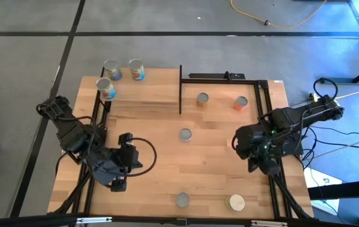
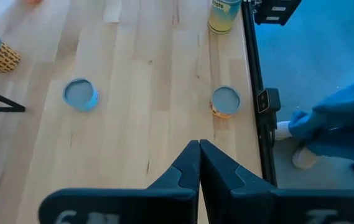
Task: Pick and place cans onto a shelf
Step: Put the blue canned carrots on the shelf aligned with the other blue canned tomatoes
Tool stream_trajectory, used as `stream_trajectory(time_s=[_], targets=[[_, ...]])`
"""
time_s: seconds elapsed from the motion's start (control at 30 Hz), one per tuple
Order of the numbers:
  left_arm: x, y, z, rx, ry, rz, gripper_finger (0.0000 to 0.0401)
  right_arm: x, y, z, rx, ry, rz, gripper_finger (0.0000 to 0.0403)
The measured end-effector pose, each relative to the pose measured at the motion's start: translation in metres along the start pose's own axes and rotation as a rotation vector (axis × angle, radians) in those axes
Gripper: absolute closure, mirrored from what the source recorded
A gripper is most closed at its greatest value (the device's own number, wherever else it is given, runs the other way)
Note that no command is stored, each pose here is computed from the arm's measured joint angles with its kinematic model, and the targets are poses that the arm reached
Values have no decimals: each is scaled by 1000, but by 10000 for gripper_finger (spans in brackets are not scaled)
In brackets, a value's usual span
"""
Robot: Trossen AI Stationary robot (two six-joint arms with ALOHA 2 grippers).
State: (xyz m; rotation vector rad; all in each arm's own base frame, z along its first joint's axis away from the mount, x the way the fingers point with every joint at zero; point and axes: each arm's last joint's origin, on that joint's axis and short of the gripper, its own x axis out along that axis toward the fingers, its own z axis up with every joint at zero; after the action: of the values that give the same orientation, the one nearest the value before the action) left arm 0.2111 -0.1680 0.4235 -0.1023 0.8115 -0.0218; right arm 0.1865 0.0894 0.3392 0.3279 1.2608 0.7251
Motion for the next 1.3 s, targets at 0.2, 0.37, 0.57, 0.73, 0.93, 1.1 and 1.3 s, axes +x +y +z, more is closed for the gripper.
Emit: stream_trajectory(time_s=[0.2, 0.37, 0.57, 0.73, 0.93, 1.1, 1.3], targets=[[-1, -1, -1, -1, -14, 15, 401, 4, 2, 1, 101, -23, -104, 373], [-1, -1, -1, 19, -14, 15, 401, 10, 2, 2, 136, -28, -176, 371], [-1, -1, -1, 21, -14, 15, 401, 28, 4, 7, 118, 34, -197, 370], [-1, -1, -1, 20, -14, 15, 401, 42, 5, 11, 34, 91, -178, 384], [-1, -1, -1, 17, -14, 15, 401, 56, 5, 15, 38, 139, -179, 385], [-1, -1, -1, 14, -14, 15, 401, 68, 1, 19, 80, 176, -193, 358], [-1, -1, -1, 9, -14, 15, 401, 81, 1, 23, 50, 204, -187, 343]])
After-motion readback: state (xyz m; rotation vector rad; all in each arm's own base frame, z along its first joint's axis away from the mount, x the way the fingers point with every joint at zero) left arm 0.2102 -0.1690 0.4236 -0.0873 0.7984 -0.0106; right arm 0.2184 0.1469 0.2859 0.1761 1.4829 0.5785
